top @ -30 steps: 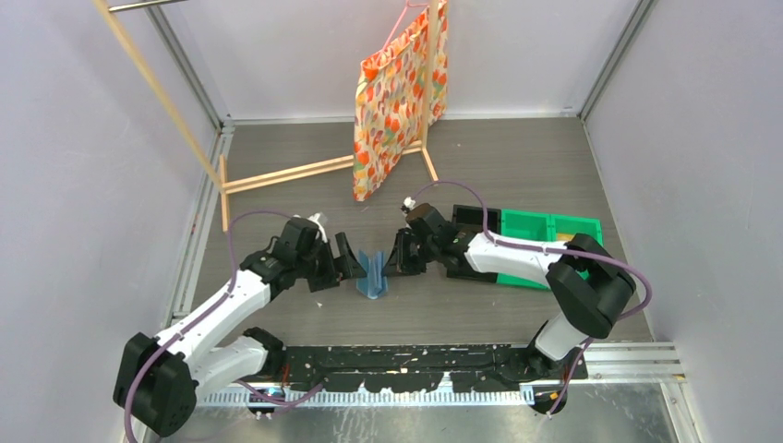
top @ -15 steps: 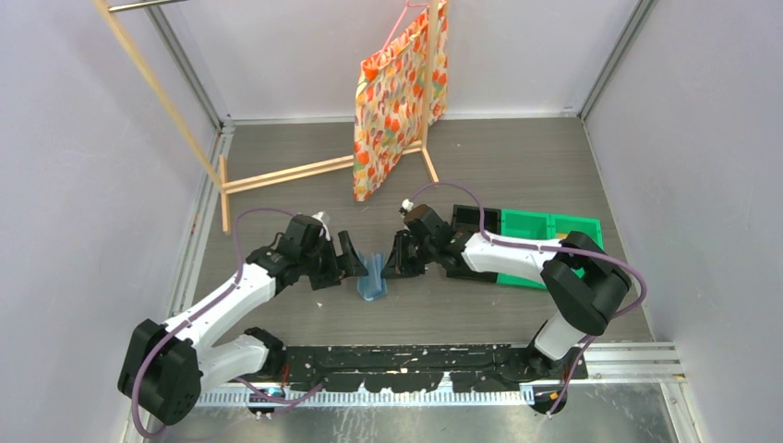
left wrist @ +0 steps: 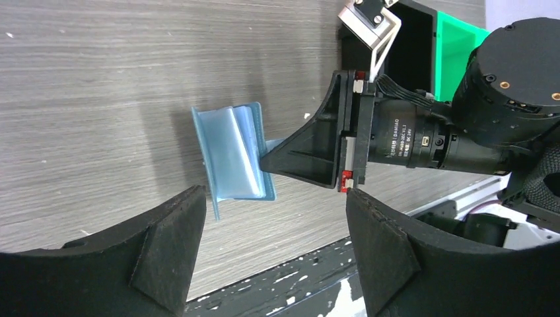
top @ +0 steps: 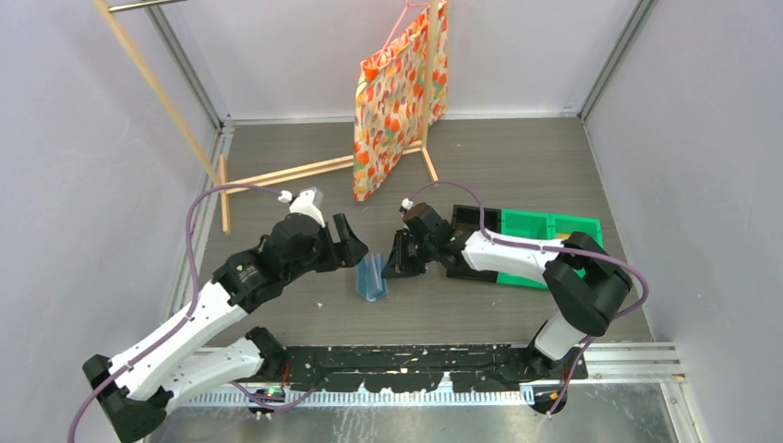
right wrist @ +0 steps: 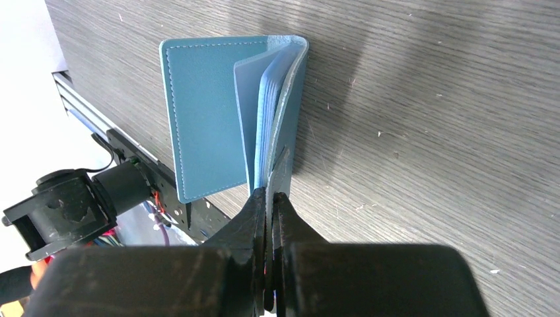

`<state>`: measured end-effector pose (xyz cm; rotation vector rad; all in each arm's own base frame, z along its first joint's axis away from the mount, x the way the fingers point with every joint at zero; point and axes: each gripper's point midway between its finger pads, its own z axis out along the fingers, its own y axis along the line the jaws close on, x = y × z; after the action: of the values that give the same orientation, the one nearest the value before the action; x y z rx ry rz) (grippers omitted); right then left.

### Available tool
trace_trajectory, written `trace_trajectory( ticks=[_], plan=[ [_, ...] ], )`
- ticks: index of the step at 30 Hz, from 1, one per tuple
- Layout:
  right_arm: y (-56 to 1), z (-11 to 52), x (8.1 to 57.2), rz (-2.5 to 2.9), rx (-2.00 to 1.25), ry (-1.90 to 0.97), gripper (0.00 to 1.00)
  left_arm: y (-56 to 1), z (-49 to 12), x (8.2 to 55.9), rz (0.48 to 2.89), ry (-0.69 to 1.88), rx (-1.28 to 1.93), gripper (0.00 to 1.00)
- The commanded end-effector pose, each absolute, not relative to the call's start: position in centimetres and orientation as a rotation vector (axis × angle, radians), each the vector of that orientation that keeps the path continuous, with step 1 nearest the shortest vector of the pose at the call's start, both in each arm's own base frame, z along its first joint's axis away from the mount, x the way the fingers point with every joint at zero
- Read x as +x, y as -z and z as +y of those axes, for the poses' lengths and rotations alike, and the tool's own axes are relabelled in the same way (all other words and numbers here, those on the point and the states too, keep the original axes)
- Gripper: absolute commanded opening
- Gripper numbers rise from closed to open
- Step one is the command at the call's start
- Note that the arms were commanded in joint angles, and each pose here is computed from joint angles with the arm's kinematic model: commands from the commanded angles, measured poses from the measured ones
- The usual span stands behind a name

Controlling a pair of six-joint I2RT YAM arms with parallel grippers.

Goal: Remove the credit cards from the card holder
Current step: Open the card holder at the center of the board.

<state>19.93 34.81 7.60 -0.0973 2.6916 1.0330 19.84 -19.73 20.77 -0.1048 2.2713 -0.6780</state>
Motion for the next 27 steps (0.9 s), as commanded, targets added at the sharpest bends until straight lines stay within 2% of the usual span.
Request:
trace_trajectory(
  ticks=[1, 4, 7, 11, 16, 22, 27],
  plan=[
    [-10.9, 35.9, 20.6, 2.600, -0.134, -1.096, 0.01, -18.8, -21.2, 19.7, 2.301, 0.762, -0.140, 0.78],
    [-10.8, 35.8, 20.7, 2.602, -0.133, -1.088, 0.01, -17.3, -21.7, 19.7, 2.318, 0.784, -0.181, 0.74],
    [-10.7, 35.8, 20.7, 2.605, -0.135, -1.085, 0.01, -16.6, -22.4, 19.9, 2.301, 0.838, -0.220, 0.63],
    [-10.5, 35.8, 20.6, 2.605, -0.137, -1.085, 0.01, -15.3, -21.9, 20.2, 2.364, 0.751, -0.255, 0.55],
    [-10.4, 35.9, 20.6, 2.606, -0.135, -1.086, 0.01, -13.7, -21.9, 21.3, 2.320, 0.731, -0.302, 0.43],
    [-10.0, 35.8, 20.4, 2.617, -0.135, -1.077, 0.01, -12.5, -23.5, 21.9, 2.346, 0.774, -0.290, 0.42],
    [-10.0, 35.8, 20.4, 2.618, -0.140, -1.075, 0.01, -11.3, -23.3, 22.6, 2.371, 0.691, -0.272, 0.43]
  ],
)
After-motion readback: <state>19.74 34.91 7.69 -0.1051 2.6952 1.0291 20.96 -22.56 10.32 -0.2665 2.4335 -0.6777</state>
